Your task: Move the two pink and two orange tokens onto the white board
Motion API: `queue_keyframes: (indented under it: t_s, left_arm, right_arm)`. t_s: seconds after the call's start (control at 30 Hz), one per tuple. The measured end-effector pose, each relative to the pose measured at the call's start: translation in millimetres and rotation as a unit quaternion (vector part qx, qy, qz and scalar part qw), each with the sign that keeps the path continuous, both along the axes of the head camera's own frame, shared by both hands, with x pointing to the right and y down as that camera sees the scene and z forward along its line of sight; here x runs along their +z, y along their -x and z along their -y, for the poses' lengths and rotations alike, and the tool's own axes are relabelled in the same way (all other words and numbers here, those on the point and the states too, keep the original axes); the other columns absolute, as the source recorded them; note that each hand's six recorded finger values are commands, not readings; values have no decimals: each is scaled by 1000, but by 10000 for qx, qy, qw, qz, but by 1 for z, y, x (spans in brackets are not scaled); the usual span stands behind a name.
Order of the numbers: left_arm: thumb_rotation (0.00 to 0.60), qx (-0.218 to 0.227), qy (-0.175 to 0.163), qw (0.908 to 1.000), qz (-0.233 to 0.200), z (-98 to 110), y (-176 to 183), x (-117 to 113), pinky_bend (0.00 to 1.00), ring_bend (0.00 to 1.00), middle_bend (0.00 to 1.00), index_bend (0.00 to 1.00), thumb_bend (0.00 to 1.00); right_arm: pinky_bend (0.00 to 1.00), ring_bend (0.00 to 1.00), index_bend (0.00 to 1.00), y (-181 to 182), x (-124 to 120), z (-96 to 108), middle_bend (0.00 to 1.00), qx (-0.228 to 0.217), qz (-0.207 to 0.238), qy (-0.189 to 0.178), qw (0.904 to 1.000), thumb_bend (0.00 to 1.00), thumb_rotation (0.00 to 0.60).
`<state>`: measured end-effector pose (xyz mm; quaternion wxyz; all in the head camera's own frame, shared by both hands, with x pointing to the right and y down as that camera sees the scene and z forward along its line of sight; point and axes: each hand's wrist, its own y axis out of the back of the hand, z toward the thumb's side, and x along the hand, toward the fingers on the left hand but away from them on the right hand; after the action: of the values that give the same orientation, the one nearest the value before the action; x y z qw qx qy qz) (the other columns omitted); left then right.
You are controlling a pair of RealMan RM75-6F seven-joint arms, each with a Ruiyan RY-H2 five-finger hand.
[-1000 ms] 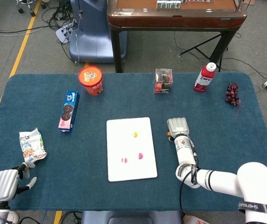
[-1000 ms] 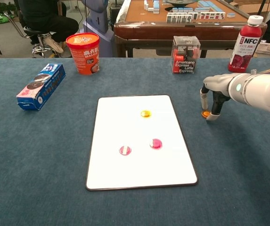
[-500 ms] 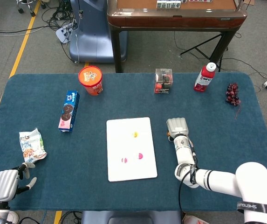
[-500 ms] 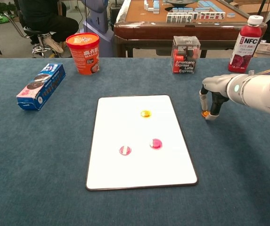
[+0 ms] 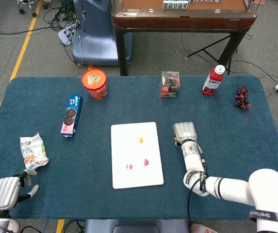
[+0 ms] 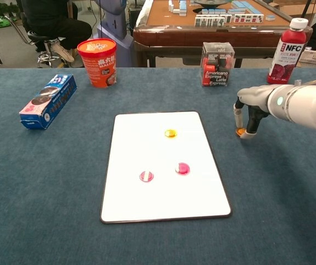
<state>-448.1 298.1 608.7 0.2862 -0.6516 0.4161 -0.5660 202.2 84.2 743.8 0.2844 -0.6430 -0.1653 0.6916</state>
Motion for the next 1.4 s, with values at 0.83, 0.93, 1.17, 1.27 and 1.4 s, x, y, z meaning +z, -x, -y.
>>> queue_keyframes:
  t_s: [0.83, 0.93, 1.17, 1.27, 1.4]
  left_arm:
    - [600, 40, -83, 9999, -53, 5, -5, -4, 784, 638, 647, 515, 281]
    - [600, 25, -86, 9999, -58, 5, -4, -4, 784, 638, 647, 515, 281]
    - [600, 3, -91, 9999, -63, 5, -2, -5, 784, 638, 647, 515, 281]
    - [600, -20, -80, 9999, -58, 3, 0, -5, 784, 638, 647, 515, 281]
    - [600, -45, -77, 9999, -63, 2, 2, -5, 784, 638, 647, 515, 281]
  right_arm:
    - [1000, 1000, 477, 113, -78, 14, 1000, -1100, 864, -683, 9878, 249, 600]
    - [1000, 1000, 477, 133, -80, 10, 1000, -1219, 940, -656, 9859, 249, 600]
    - [1000, 1000, 477, 166, -74, 0, 1000, -1497, 916, -572, 9828, 249, 600]
    - [1000, 1000, 477, 176, -69, -4, 1000, -1568, 896, -527, 9821, 249, 600]
    - [1000, 1000, 477, 186, -60, -7, 1000, -1624, 829, -457, 9822, 249, 600]
